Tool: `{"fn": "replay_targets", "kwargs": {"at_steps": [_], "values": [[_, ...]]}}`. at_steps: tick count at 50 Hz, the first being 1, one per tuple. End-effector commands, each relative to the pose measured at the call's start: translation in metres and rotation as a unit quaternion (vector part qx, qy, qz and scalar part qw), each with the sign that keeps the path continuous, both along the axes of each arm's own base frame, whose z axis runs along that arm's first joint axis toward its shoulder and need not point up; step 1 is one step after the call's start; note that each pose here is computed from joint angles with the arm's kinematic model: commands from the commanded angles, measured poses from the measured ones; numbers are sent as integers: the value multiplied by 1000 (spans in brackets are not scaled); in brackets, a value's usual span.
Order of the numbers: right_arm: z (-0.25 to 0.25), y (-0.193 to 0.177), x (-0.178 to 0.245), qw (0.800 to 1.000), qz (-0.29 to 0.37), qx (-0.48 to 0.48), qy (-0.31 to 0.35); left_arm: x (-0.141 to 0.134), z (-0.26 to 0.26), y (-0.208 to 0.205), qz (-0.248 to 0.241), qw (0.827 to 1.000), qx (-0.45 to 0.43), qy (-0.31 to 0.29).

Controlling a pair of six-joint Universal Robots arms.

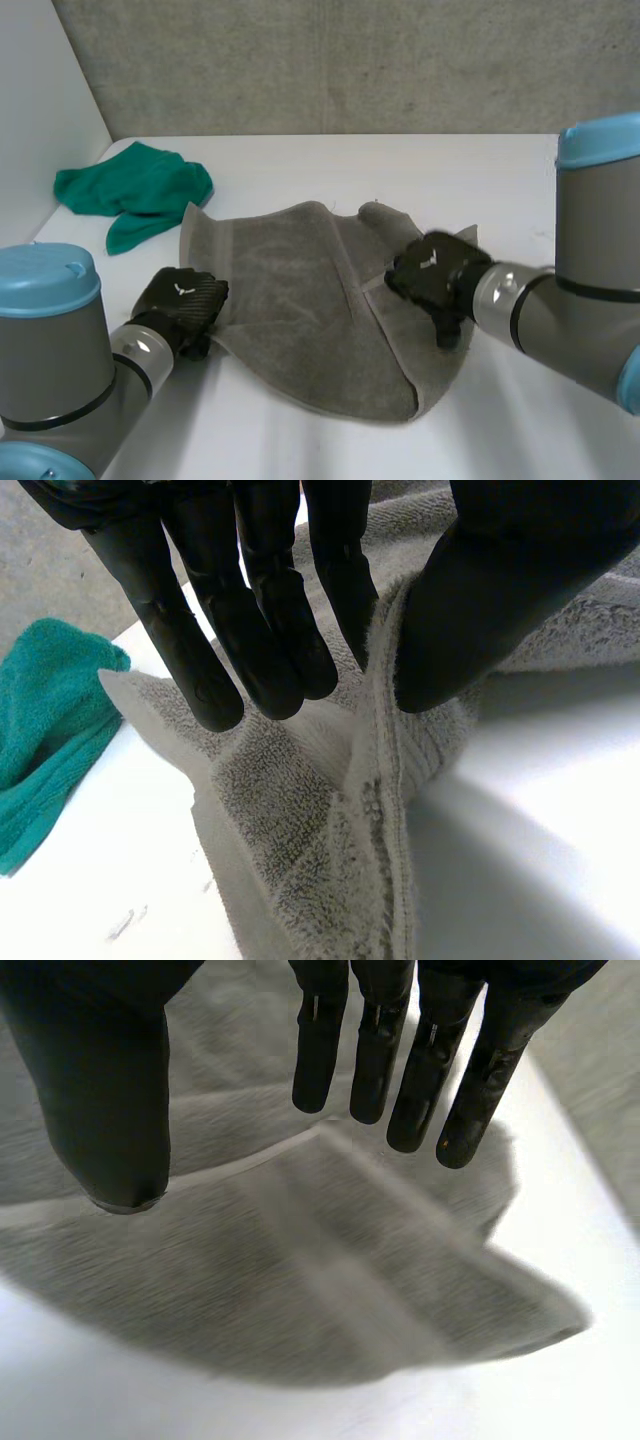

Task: Fold the laundry.

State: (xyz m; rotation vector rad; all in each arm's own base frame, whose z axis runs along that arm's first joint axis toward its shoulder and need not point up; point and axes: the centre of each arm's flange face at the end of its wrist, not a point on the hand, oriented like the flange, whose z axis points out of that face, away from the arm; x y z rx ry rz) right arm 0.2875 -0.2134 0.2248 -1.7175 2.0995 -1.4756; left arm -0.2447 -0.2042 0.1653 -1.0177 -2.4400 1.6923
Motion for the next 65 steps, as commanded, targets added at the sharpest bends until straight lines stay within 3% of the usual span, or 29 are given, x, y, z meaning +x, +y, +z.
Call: {"fn": "replay_targets", "kwargs": {"at_steps": [1, 14, 26, 29, 37, 42, 49, 53, 57, 65], "values": [[-11, -28, 20, 1000, 11, -20, -2, 6, 0, 6, 4, 1000, 4, -3], [-64, -87, 56, 999, 1, -39, 15, 8, 3, 8, 6, 1000, -1, -1], [-89, -91, 60, 999, 2, -11, 31, 9, 3, 8, 7, 1000, 0, 0], [-81, -89, 61, 1000, 2, -13, 23, 9, 3, 7, 9, 1000, -1, 0], [13, -81, 53, 990, -44, -64, -114, 15, 19, -6, 29, 999, -28, 12], [63, -78, 18, 981, -79, -90, -151, 26, 49, -18, 54, 995, -76, 33], [94, -73, -33, 978, -116, -116, -130, 37, 92, -22, 71, 985, -145, 61], [92, -53, -62, 987, -116, -99, -56, 41, 114, -18, 75, 978, -179, 73], [89, -24, -71, 993, -90, -77, 0, 43, 126, -4, 67, 979, -179, 72], [95, -4, -77, 994, -76, -77, 10, 39, 126, 3, 34, 986, -157, 55]]}}
